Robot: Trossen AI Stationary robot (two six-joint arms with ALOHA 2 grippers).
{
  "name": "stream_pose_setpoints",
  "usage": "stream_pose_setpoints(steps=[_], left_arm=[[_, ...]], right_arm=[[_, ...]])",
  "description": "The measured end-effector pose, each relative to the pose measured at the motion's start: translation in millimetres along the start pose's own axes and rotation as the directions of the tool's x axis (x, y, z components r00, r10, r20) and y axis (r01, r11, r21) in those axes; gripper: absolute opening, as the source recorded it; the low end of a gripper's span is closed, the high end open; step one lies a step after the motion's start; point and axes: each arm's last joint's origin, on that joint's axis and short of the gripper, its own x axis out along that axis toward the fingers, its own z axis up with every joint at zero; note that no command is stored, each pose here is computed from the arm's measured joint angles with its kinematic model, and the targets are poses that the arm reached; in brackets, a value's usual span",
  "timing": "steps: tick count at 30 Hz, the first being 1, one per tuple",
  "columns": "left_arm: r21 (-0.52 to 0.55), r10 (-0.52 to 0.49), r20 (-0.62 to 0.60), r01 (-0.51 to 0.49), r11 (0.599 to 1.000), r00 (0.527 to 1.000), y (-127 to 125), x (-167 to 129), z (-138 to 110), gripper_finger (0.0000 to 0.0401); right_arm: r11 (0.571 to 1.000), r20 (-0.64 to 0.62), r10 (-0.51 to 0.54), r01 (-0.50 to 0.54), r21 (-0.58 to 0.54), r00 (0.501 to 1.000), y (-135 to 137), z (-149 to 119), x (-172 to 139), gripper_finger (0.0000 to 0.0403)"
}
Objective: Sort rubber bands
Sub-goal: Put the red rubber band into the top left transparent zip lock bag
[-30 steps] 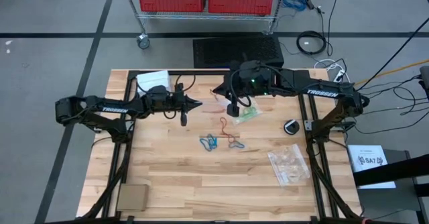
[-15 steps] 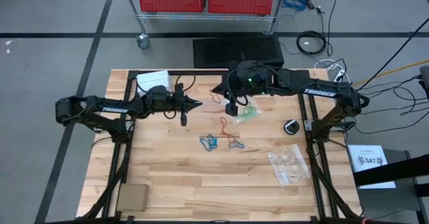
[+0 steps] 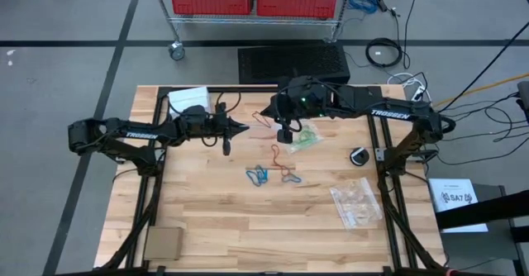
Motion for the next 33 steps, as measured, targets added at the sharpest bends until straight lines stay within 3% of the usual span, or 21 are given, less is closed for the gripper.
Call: stream_pose_setpoints(steps=[12,27,33], left_arm=[[0.001,0.000,0.000,0.000,1.000,1.000,0.0,0.0,0.0,0.0002],[0.001,0.000,-0.001,0.000,1.000,1.000,0.0,0.0,-0.1,0.0002],[0.000,0.000,-0.001,0.000,1.000,1.000,-0.1,0.0,-0.1,0.0002]], right_arm=[[0.999,-0.014,-0.010,0.009,-0.054,1.000,-4.9,-2.5,3.1,0.0000],[0.993,-0.062,0.091,-0.096,-0.072,0.994,12.7,-5.4,1.9,0.0000],[0.996,-0.087,0.066,-0.070,-0.048,0.994,2.7,-10.2,8.1,0.0000]])
